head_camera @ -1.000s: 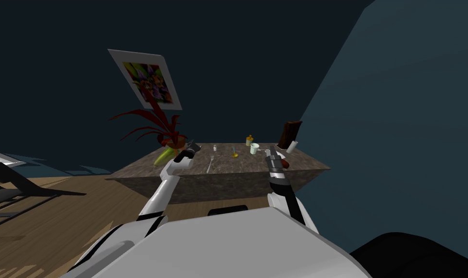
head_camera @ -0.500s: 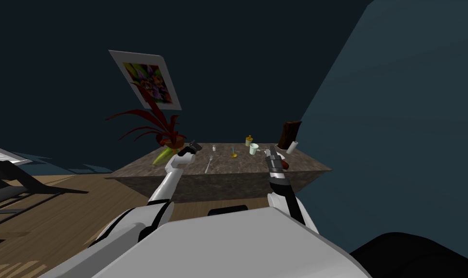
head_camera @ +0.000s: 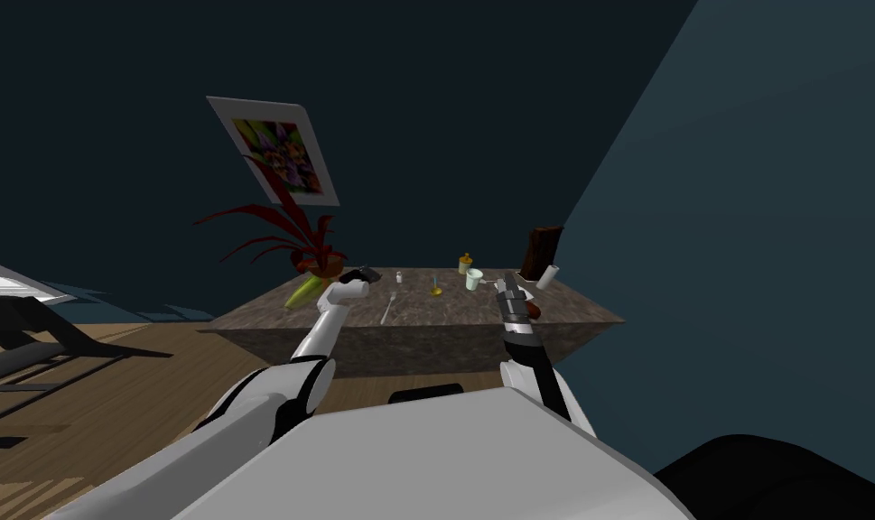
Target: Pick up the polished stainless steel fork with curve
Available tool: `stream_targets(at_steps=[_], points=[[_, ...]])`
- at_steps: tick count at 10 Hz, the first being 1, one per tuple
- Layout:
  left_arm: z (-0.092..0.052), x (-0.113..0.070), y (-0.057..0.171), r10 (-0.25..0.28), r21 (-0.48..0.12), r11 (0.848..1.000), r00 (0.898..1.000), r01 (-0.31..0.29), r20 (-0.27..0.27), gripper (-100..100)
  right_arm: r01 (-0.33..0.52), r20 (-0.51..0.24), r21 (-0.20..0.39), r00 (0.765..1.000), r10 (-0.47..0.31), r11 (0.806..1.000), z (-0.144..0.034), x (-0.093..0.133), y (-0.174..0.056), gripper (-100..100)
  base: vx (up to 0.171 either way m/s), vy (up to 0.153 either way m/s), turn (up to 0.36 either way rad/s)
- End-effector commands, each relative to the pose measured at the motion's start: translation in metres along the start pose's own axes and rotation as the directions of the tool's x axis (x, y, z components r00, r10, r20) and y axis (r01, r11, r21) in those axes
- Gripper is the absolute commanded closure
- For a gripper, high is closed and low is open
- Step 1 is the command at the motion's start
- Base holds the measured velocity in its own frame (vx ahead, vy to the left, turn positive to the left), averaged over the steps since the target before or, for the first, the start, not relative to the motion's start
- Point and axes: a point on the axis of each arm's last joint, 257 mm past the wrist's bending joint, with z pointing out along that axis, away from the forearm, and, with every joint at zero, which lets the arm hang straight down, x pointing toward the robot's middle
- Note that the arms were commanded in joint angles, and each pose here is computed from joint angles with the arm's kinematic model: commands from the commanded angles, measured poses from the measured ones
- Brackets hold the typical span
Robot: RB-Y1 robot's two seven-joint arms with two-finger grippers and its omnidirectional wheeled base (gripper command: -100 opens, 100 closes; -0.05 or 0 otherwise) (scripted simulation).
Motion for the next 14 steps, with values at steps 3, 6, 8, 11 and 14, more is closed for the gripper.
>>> stream_targets(at_steps=[3,6,8,11,14], points=[[0.01,-0.011,0.016,-0.057,-0.055,0.997,0.996,0.061,0.074,-100,0.0,0.0,0.0,1.0,0.0,1.0,0.0,0.0,0.0,0,0.01,-0.022,0.024],[0.018,-0.007,0.035,-0.139,-0.116,0.981,0.979,0.157,0.152,-100,0.0,0.0,0.0,1.0,0.0,1.0,0.0,0.0,0.0,0,0.013,-0.027,0.045],[0.02,-0.012,0.051,-0.171,-0.151,0.967,0.963,0.205,0.209,-100,0.0,0.0,0.0,1.0,0.0,1.0,0.0,0.0,0.0,0,0.014,-0.022,0.036],[0.02,-0.026,0.075,-0.192,-0.193,0.948,0.938,0.253,0.29,-100,0.0,0.0,0.0,1.0,0.0,1.0,0.0,0.0,0.0,0,0.01,-0.01,0.025],[0.018,-0.027,0.09,-0.21,-0.219,0.93,0.917,0.294,0.338,-100,0.0,0.0,0.0,1.0,0.0,1.0,0.0,0.0,0.0,0,0.01,-0.006,0.039]])
